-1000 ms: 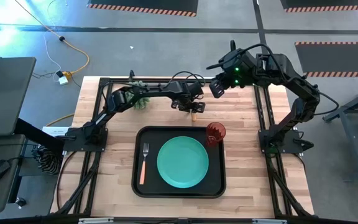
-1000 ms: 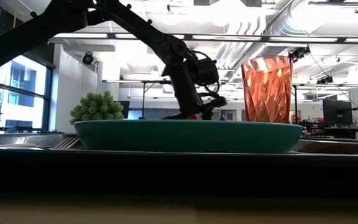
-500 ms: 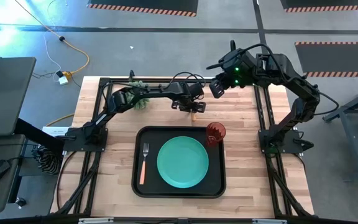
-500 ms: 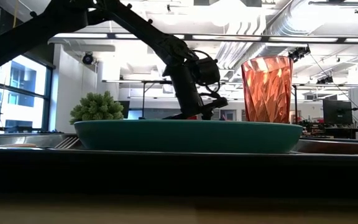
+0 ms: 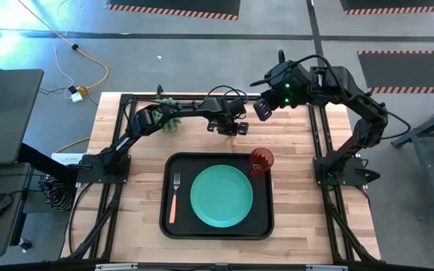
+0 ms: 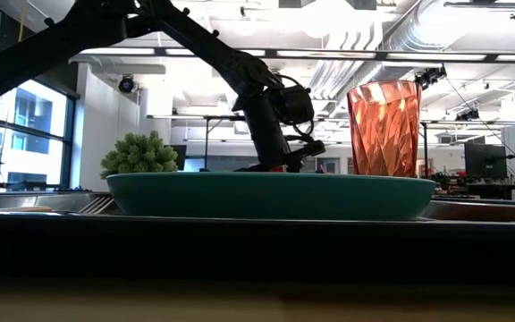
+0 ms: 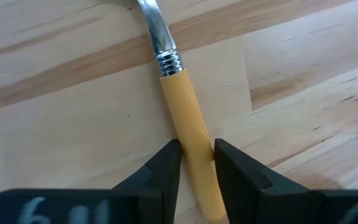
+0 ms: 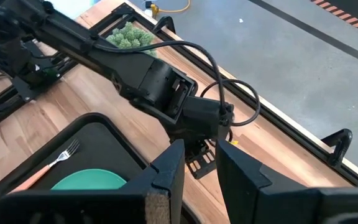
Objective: Pick and place plate/cup/fork/spoon on tray
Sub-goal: Put the yellow spoon on the black tray between the orange fork and blue plate
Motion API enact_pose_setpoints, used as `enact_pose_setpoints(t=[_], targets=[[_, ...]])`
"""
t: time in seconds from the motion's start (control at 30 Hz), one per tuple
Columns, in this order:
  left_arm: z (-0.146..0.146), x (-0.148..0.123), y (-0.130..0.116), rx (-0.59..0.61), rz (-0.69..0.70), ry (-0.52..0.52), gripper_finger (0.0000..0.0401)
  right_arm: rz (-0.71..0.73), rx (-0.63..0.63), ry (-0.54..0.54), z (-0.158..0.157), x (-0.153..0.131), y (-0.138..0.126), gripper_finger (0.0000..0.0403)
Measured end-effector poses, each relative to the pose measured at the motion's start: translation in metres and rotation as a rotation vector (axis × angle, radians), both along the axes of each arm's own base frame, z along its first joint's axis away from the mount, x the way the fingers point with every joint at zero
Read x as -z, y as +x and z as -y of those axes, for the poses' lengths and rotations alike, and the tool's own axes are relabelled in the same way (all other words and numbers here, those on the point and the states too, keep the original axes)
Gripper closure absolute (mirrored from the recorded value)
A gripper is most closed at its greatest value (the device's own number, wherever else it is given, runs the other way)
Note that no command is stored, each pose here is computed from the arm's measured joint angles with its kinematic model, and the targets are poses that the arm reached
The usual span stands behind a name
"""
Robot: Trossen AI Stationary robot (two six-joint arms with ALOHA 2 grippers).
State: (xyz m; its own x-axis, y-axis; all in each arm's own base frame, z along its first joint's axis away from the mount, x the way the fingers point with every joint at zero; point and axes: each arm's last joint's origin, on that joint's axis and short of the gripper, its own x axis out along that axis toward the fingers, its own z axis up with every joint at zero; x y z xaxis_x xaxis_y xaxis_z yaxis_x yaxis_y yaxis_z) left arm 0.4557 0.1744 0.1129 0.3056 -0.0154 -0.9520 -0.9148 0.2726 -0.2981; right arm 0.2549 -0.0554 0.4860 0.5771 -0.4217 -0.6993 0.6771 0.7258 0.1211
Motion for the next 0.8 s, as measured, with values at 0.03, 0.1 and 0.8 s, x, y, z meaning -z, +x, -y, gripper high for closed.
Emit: enact_pose_setpoints(t=[0.03,0.1,0.8], targets=[[0.0,0.0,-0.0001,0.005,-0.001,0.002,0.032,0.0,-0.004,0.0,-0.001,0.0,0.0002,0.032],[0.0001,0.0,-0.0002,0.017,-0.002,0.005,0.0335,-0.001,-0.007,-0.004,-0.0027,0.0,0.0005,0.032],[-0.0021,-0.0033,-0.001,0.125,0.027,0.004,0.0358,-0.002,-0.011,-0.009,-0.0045,-0.0001,0.0009,0.032]])
